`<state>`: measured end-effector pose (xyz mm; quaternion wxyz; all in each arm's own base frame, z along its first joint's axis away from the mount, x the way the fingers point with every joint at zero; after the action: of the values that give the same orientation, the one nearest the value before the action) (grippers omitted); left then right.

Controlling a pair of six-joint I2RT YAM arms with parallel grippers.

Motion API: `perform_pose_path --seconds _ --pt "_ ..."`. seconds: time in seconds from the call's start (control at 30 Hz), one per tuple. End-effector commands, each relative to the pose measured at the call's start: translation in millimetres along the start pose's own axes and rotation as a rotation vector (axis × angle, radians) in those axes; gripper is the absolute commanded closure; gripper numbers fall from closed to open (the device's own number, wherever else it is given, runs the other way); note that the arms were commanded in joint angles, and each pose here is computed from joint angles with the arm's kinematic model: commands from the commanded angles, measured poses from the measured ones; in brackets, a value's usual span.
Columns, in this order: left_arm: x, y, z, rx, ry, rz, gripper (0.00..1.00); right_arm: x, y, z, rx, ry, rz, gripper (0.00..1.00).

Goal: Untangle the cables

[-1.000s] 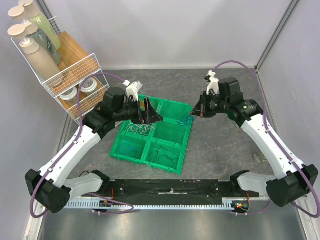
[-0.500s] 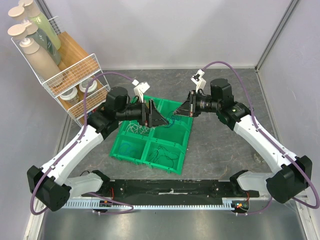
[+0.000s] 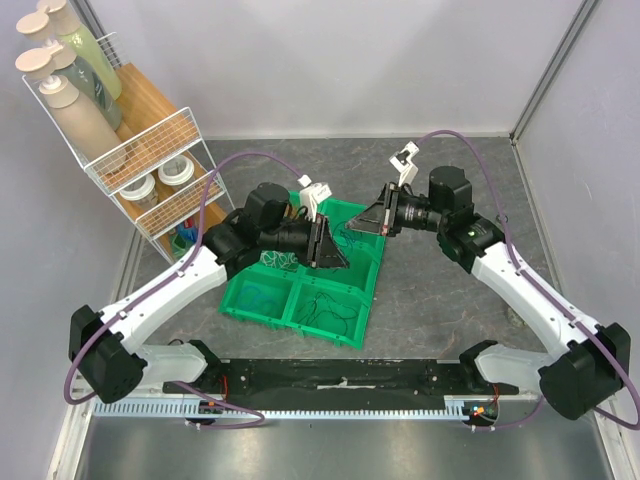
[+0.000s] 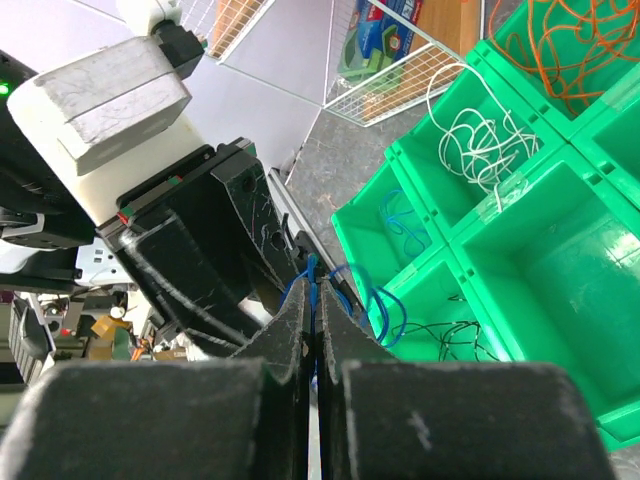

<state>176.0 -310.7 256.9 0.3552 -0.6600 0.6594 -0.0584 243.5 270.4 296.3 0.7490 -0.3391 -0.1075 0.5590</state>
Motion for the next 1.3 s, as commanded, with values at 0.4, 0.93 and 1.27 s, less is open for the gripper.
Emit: perform_pose_path --seconds 0.4,0.93,1.27 --pt "-11.2 9.9 19.1 -0.003 -0.121 -0.020 0.98 -25.1 -52.0 -41.5 -0.149 0.437 -0.141 1.00" --pt "-3.4 -17.0 74.4 -0.013 -0.413 -0.110 0.98 -20.4 19.7 -108.3 -0.178 0.543 0.157 0.96" --pt "24.4 -30.2 92.2 0.023 -0.449 -0.023 0.98 18.4 79.4 -129.4 -0.122 0.459 0.376 0.92"
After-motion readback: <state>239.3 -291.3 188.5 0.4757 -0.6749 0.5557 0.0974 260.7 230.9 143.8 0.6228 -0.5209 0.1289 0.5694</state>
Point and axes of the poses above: each gripper's point midway between its finger pads, its own x axis out along the fingers, its own z axis along the line the jaws close on, y = z × x, the point moved 1 cm from there along -x, back along the fingers, and after that the axes turned 5 degrees about -x, right-handed, at the moved point
